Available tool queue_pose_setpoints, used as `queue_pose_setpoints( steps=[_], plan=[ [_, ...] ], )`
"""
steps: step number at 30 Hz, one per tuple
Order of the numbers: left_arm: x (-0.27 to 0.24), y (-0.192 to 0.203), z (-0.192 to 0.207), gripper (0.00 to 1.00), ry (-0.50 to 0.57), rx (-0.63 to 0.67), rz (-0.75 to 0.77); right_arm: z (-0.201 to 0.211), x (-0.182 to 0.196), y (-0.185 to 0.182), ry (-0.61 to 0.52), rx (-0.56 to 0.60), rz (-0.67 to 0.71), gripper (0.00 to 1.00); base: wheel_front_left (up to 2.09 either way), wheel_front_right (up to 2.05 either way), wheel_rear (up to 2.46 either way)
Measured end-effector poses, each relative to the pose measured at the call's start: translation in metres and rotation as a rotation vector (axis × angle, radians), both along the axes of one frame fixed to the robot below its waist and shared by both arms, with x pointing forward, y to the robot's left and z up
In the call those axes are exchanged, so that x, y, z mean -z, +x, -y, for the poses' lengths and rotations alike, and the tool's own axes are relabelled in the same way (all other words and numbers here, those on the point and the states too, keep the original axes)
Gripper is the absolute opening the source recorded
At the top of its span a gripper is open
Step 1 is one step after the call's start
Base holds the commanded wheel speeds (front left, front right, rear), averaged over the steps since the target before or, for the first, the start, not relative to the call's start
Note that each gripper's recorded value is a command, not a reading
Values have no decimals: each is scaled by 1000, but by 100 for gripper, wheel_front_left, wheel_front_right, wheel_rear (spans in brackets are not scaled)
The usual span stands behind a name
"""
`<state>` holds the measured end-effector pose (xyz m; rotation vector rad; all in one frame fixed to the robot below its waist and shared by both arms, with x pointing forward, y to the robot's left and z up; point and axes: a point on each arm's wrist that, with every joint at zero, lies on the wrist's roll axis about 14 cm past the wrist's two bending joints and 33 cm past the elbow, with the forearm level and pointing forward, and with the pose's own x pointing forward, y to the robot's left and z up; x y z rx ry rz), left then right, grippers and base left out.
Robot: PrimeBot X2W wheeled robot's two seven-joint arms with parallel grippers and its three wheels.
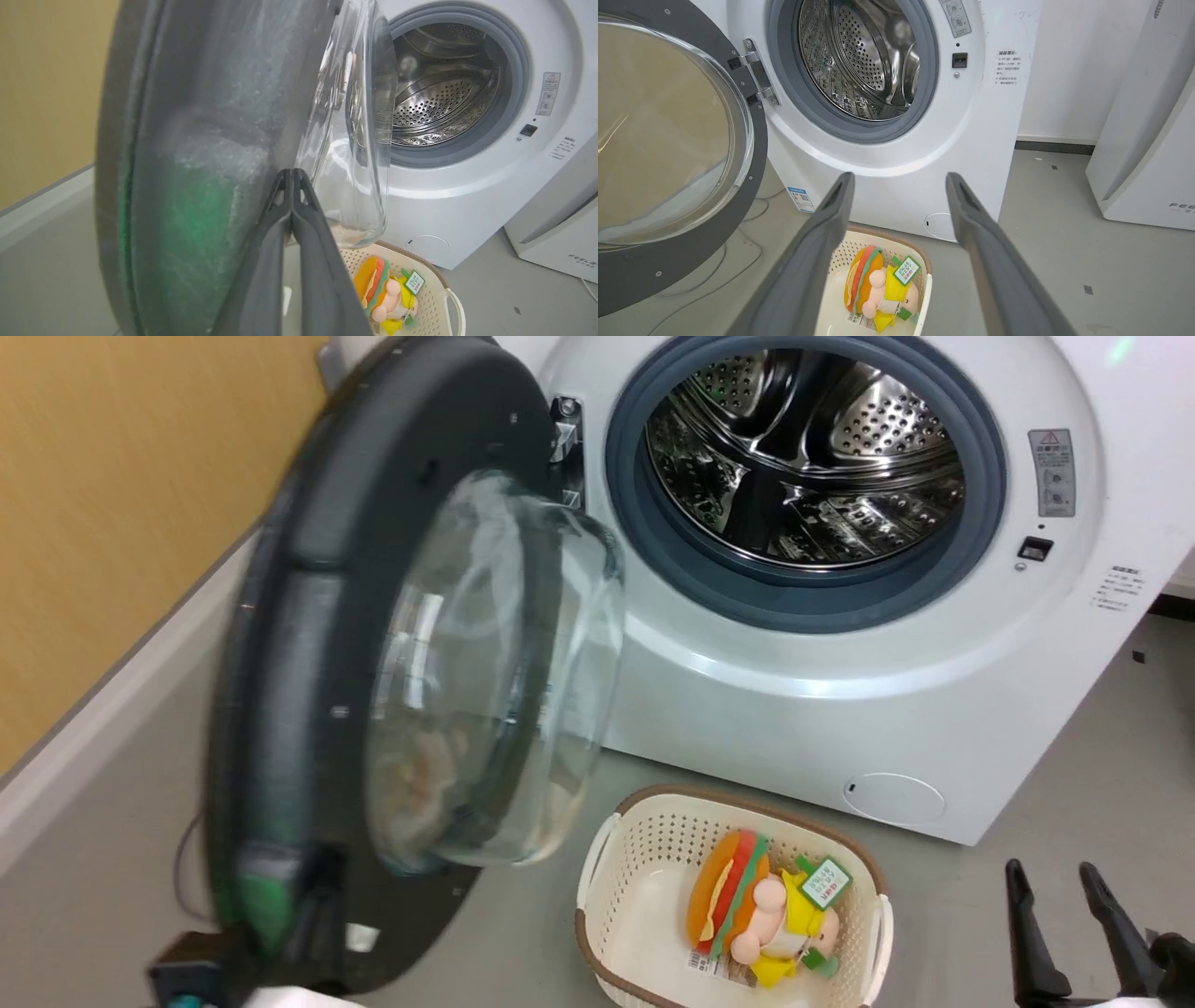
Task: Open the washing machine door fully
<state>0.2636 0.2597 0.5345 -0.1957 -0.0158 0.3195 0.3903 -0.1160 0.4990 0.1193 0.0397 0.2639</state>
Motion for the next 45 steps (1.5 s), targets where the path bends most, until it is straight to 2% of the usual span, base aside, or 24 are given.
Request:
queue_pose_setpoints(
  steps=[9,10,14,27,34,40,43,45],
  plan=[
    [-10,13,-72,0,86,-148,44,9,-10,-4,0,25,31,100,0,0,0],
    [-7,18,-94,0,95,-180,40,10,-12,-4,-9,28,36,100,0,0,0],
    [-1,27,-123,0,94,-228,30,13,-11,-2,-14,33,31,100,0,0,0],
    [6,53,-176,0,133,-292,-7,18,-2,4,-15,51,-7,100,0,0,0],
    [-7,44,-177,0,179,-308,33,21,-5,-2,-16,58,-3,100,0,0,0],
    [-6,15,-143,0,182,-289,81,21,-18,-9,-11,58,32,100,0,0,0],
    [10,0,-123,0,129,-282,75,20,-21,-13,-14,53,37,100,0,0,0],
    [18,-7,-108,34,105,-263,65,19,-23,-15,-16,50,42,100,0,0,0]
  ],
)
